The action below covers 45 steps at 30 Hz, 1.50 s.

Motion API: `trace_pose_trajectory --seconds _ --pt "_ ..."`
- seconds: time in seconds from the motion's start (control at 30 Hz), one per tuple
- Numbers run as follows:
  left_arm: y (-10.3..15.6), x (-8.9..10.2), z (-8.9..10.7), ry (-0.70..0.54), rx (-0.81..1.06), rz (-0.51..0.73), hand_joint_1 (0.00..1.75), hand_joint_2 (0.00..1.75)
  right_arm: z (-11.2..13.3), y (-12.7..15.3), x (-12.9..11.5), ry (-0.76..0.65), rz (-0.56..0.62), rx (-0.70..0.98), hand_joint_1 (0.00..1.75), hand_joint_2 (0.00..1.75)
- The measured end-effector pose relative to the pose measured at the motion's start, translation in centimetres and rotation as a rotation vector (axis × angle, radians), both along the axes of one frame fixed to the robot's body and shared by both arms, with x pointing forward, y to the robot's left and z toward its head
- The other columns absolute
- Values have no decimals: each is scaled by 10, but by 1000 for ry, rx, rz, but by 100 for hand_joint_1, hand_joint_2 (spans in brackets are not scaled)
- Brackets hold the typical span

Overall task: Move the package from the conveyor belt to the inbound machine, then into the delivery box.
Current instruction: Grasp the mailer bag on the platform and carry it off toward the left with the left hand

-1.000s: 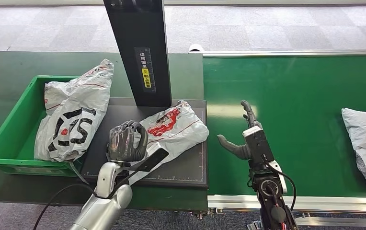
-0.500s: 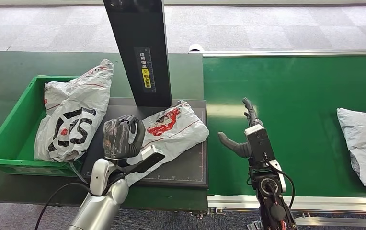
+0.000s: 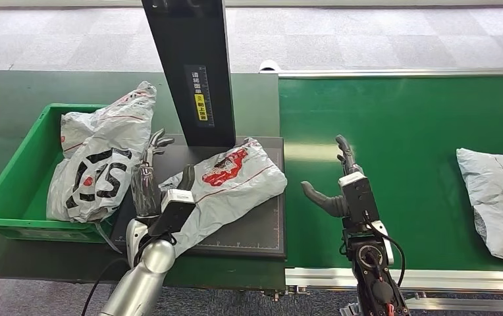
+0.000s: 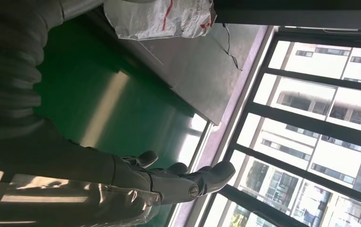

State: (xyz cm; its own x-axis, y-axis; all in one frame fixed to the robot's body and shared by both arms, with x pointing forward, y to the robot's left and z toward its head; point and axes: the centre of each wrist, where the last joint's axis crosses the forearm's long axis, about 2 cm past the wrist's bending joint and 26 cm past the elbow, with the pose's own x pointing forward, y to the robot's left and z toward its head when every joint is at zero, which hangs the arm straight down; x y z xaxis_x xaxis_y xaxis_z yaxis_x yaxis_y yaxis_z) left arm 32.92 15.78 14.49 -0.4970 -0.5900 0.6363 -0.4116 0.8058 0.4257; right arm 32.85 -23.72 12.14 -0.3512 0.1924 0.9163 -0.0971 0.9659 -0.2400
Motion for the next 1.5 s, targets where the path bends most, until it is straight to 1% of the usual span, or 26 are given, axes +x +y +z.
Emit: trace_pose_trajectory --seconds 0.03,0.17,0.23,0.3,0.37,0.43,0.53,0.67,0.77,0.93,1.03,1.17,1.2,1.3,1.33,1.37,1.5 --pt "0 0 0 -3 4 -2 0 0 0 0 0 0 0 -1 0 175" --pt "-1 0 1 -10 104 6 0 175 -1 0 0 2 2 -3 0 175" --pt "-3 2 -1 63 190 28 0 175 0 0 1 1 2 -3 0 175" --pt "-8 4 -7 197 286 50 0 175 0 0 1 1 2 -4 0 175" --pt "-12 4 -17 315 381 64 0 175 -1 -1 1 2 2 -6 0 175" --pt "-14 2 -26 372 444 64 0 175 -1 -1 1 2 2 -10 0 175" --pt "-15 2 -34 429 524 42 0 175 -1 -1 1 3 9 -19 0 175" --pt "-14 -2 -46 543 689 10 0 175 -1 -1 1 7 32 -36 0 175" --pt "-13 -4 -52 588 768 0 0 175 -1 0 1 8 44 -46 0 175" --pt "-16 -2 -51 645 833 16 0 175 1 0 3 9 56 -60 0 175" --pt "-17 -1 -49 687 843 21 0 175 1 2 3 12 60 -68 0 175" --pt "-17 0 -48 704 828 24 0 175 0 3 4 16 62 -72 0 175" --pt "-17 0 -48 706 821 24 34 175 0 4 4 17 63 -73 0 175" --pt "-16 -1 -50 707 799 22 163 175 0 4 5 18 64 -74 0 175" --pt "-15 -2 -51 705 794 22 172 175 0 4 5 18 64 -74 0 175" --pt "-15 -3 -52 701 791 23 175 175 0 4 5 18 64 -74 0 175" --pt "-12 -6 -56 684 799 33 175 175 0 5 5 19 65 -74 0 175"
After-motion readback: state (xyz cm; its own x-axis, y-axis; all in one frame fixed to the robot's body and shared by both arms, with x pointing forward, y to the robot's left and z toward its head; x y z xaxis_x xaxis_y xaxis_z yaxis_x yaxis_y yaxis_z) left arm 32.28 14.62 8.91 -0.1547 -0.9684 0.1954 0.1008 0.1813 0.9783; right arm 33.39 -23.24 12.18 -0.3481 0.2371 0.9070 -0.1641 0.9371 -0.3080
